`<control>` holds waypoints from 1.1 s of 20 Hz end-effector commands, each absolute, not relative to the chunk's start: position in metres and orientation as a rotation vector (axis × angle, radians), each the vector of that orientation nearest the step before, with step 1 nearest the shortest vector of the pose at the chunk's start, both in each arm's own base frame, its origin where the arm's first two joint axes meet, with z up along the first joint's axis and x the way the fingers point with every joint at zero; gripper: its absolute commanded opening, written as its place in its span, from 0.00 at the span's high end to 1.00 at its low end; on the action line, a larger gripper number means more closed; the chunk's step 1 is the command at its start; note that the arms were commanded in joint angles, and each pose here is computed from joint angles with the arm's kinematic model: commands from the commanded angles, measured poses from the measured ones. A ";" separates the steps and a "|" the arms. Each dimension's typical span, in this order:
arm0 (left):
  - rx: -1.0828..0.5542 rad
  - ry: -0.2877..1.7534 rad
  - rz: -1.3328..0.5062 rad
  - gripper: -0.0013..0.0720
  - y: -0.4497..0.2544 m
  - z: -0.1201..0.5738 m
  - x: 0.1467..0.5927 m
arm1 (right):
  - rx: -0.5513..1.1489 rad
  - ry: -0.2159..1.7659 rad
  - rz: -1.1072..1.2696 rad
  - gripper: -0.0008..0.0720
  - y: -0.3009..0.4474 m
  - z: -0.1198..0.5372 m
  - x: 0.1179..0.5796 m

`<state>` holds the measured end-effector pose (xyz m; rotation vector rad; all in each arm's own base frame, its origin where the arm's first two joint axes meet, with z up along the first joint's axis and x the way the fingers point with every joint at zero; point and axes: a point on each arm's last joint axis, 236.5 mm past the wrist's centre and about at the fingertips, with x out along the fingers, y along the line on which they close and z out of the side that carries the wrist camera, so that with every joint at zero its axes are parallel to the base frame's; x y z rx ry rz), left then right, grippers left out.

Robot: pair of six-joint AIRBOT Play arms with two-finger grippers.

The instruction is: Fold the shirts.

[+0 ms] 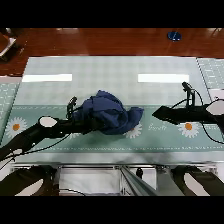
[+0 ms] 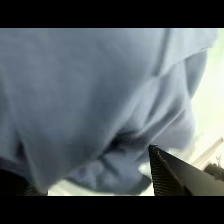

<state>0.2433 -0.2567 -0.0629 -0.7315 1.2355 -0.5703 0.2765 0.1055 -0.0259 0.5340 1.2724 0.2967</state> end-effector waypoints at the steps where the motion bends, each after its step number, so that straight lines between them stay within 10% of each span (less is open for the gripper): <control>1: -0.721 1.146 -0.534 0.03 -0.256 -0.056 0.271 | 0.564 1.308 0.290 0.15 0.109 -0.035 0.276; 5: -0.719 1.165 -0.534 0.09 -0.260 -0.060 0.274 | 0.601 1.331 0.343 0.15 0.124 -0.042 0.277; 7: -0.711 1.177 -0.557 0.94 -0.263 -0.060 0.272 | 0.579 1.374 0.368 0.15 0.139 -0.053 0.272; 17: -0.728 1.164 -0.688 0.95 -0.269 -0.021 0.281 | 0.636 1.466 0.436 0.19 0.186 -0.080 0.305; 20: -0.740 1.154 -0.688 0.95 -0.266 -0.016 0.286 | 0.640 1.480 0.487 0.38 0.207 -0.082 0.315; 22: -0.757 1.133 -0.712 0.95 -0.262 -0.001 0.293 | 0.613 1.465 0.519 0.96 0.215 -0.076 0.326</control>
